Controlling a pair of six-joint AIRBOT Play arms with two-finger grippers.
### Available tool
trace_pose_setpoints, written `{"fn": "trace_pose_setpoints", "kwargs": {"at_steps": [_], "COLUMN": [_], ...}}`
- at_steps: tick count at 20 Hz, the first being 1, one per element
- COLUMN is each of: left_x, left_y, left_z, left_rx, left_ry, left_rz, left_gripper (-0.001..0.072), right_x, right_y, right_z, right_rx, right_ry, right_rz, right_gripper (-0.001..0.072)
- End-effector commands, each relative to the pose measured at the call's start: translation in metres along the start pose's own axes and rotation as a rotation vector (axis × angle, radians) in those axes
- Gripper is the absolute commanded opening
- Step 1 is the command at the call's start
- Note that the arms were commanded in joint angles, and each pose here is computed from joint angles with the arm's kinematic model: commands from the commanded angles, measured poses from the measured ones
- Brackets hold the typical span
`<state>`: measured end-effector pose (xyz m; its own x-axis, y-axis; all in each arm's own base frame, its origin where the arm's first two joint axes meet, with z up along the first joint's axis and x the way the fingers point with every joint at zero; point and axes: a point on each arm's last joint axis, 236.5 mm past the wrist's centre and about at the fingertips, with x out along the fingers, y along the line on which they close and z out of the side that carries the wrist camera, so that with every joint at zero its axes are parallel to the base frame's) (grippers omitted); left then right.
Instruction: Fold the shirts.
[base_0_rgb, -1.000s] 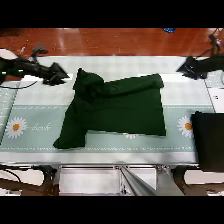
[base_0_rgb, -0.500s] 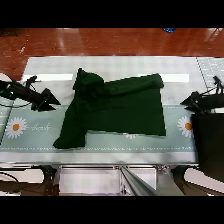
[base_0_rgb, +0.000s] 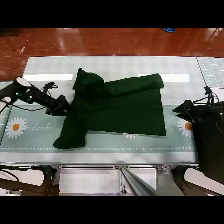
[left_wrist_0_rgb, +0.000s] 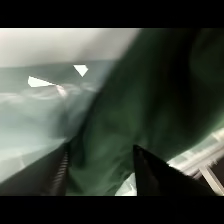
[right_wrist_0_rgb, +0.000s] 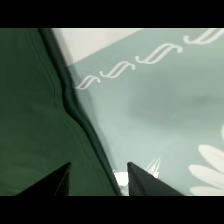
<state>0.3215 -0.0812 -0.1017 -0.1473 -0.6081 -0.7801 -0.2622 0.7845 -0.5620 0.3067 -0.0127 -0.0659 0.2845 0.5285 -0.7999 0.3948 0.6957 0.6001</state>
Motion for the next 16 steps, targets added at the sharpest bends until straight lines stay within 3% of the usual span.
{"fn": "trace_pose_setpoints", "kwargs": {"at_steps": [1,2,5,9,14,15,16], "left_x": [0.014,0.013,0.009,0.01,0.004,0.002,0.0], "left_y": [0.0,-0.002,-0.005,-0.006,-0.013,-0.016,-0.019], "left_z": [-0.003,-0.003,-0.008,-0.009,0.003,0.004,0.005], "left_rx": [0.016,0.03,0.062,0.065,0.077,0.079,0.08], "left_ry": [0.032,0.033,0.057,0.063,-0.006,-0.017,-0.024], "left_rz": [0.018,0.016,0.009,0.009,0.006,-0.003,-0.013], "left_gripper": [0.0127,0.0026,0.0026,0.0026,0.0026,0.0026,0.0026], "right_x": [0.001,0.002,0.009,0.034,0.054,0.059,0.066], "right_y": [-0.002,-0.007,-0.025,-0.021,-0.006,0.0,0.014], "right_z": [-0.005,-0.01,-0.045,-0.085,-0.088,-0.085,-0.083], "right_rx": [-0.004,-0.007,-0.003,-0.029,-0.11,-0.114,-0.121], "right_ry": [0.016,0.04,0.171,0.279,0.267,0.247,0.227], "right_rz": [-0.007,-0.029,-0.13,-0.146,-0.177,-0.171,-0.135], "right_gripper": [0.041,0.041,0.041,0.041,0.0403,0.0363,0.0238]}}
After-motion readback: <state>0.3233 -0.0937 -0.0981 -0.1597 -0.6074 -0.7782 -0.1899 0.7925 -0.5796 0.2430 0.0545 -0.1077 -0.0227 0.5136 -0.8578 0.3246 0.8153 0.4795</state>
